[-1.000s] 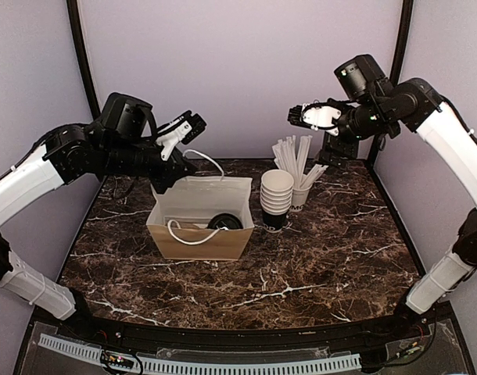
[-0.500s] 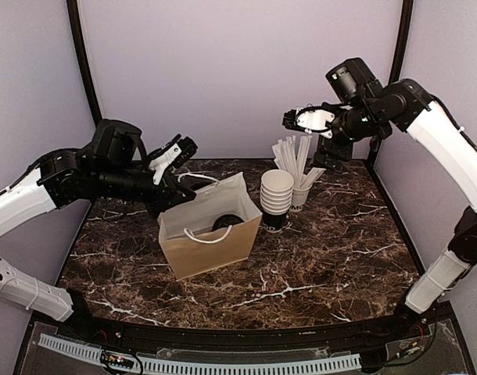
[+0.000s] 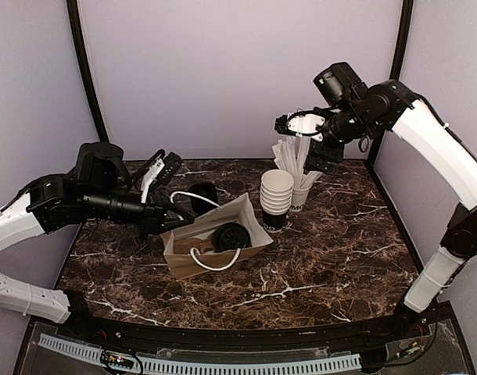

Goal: Pack the takeout coffee

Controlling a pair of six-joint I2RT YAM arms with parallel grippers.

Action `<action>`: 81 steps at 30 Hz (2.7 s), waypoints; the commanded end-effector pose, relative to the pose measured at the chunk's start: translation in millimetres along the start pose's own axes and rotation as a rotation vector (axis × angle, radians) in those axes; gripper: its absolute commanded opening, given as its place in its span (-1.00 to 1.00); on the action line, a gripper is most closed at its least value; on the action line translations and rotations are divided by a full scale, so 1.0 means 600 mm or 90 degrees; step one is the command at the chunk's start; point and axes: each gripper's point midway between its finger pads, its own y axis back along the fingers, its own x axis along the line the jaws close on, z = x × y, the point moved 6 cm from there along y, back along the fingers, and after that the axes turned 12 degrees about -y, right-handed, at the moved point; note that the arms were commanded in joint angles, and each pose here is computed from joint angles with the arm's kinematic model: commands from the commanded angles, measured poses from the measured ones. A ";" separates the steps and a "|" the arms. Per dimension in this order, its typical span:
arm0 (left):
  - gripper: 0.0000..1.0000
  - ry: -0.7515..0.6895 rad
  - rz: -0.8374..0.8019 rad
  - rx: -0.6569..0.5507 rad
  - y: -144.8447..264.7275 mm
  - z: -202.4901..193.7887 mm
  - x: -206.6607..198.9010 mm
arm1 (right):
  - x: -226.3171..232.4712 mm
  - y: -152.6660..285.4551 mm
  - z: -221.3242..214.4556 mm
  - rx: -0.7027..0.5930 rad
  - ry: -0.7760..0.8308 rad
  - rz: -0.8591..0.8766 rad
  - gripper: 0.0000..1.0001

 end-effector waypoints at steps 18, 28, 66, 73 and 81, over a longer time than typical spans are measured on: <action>-0.97 0.025 -0.091 0.020 -0.042 -0.023 -0.083 | -0.011 0.001 -0.013 0.012 -0.017 -0.011 0.97; -1.00 0.015 -0.062 0.045 -0.044 0.019 -0.070 | -0.017 0.027 -0.004 -0.022 -0.025 -0.010 0.97; -0.39 0.265 0.149 0.007 -0.001 0.054 0.268 | -0.056 -0.011 -0.006 -0.075 -0.137 0.079 0.31; 0.14 0.208 0.187 -0.028 0.031 0.101 0.268 | -0.109 -0.084 -0.060 -0.054 -0.232 0.073 0.07; 0.36 0.156 0.265 -0.032 0.088 0.126 0.251 | -0.170 -0.123 -0.089 -0.077 -0.353 0.011 -0.11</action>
